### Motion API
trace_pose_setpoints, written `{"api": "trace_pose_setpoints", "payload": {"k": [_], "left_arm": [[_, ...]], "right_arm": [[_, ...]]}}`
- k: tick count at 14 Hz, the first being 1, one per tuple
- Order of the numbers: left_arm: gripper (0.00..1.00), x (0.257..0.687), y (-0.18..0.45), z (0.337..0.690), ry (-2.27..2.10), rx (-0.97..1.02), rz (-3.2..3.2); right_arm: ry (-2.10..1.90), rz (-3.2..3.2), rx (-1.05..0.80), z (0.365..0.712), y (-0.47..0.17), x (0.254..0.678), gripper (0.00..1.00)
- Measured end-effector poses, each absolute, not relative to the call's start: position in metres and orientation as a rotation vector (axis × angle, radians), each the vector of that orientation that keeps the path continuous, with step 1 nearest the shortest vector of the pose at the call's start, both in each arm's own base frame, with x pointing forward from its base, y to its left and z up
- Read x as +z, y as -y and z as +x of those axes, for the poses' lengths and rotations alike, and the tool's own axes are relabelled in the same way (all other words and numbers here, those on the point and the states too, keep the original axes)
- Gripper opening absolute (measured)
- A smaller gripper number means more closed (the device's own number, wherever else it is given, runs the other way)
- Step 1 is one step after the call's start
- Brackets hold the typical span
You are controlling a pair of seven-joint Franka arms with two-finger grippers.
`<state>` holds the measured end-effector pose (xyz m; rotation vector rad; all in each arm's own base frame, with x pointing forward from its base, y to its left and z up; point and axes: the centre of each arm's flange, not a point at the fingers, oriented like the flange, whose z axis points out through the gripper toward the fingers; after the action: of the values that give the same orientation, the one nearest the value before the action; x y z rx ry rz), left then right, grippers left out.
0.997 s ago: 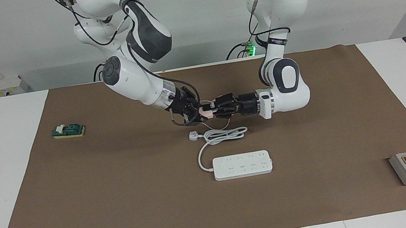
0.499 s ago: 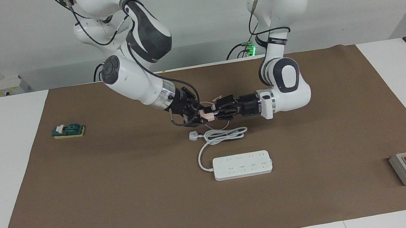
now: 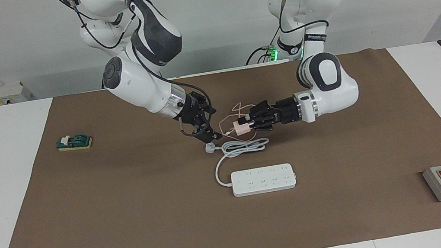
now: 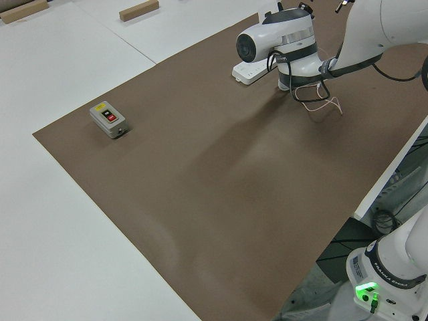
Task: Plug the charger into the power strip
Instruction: 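Pull the charger away with the left gripper while the right gripper withdraws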
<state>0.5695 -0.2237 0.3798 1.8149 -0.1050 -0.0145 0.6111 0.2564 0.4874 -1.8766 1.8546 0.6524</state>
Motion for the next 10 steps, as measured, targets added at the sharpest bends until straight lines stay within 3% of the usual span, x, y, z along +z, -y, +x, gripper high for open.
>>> {"api": "trace_pose_setpoints", "payload": {"k": [6, 10], "left_arm": [[0.33, 0.420, 0.151, 0.554, 0.388, -0.067, 2.101], [0.33, 0.442, 0.134, 0.569, 0.679, -0.040, 2.337]], "right_arm": [[-1.906, -1.845, 0.668, 0.634, -0.166, 0.522, 1.00], [-1.921, -1.898, 0.582, 0.631, -0.141, 0.540, 1.00]]}}
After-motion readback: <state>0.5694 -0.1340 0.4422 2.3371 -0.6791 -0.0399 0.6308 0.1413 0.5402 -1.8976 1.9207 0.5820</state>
